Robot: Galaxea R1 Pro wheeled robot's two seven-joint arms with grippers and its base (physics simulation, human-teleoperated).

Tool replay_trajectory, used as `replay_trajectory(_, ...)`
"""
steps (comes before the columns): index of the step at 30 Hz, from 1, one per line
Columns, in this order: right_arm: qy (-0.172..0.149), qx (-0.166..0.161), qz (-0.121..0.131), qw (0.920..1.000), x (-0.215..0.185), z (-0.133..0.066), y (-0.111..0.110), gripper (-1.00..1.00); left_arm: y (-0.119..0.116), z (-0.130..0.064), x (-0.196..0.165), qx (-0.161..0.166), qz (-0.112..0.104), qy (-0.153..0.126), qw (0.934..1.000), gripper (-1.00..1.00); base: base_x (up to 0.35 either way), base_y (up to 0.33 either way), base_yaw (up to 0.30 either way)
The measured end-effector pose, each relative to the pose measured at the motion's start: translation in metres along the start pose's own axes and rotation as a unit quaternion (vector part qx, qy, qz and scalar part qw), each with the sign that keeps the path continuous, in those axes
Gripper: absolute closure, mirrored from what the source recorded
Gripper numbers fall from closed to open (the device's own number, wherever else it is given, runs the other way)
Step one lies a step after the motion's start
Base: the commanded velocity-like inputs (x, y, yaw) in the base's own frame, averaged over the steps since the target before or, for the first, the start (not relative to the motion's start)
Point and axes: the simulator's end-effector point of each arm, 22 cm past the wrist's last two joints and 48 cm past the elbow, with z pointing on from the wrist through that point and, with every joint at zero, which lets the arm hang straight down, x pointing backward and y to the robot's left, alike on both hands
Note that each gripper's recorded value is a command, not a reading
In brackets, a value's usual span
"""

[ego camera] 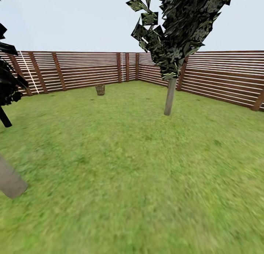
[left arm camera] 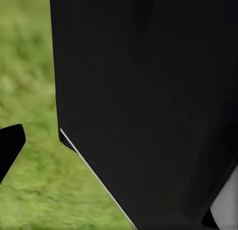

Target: Take the three Easter eggs out of the wicker basket on the lawn in the garden, then place them on the lawn next to a single tree (choose any tree) so that all three eggs are next to the same tree and none are left in the basket.

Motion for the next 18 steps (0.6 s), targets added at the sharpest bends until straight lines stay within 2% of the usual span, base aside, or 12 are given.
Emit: replay_trajectory(18, 0.000, 0.001, 0.000, 1.0000, 0.0000, 0.0000, -0.0015, -1.00, 0.0010, 0.0000, -0.0001, -0.001, -0.001, 0.000, 1.0000, -1.00, 0.332, 0.000, 0.000)
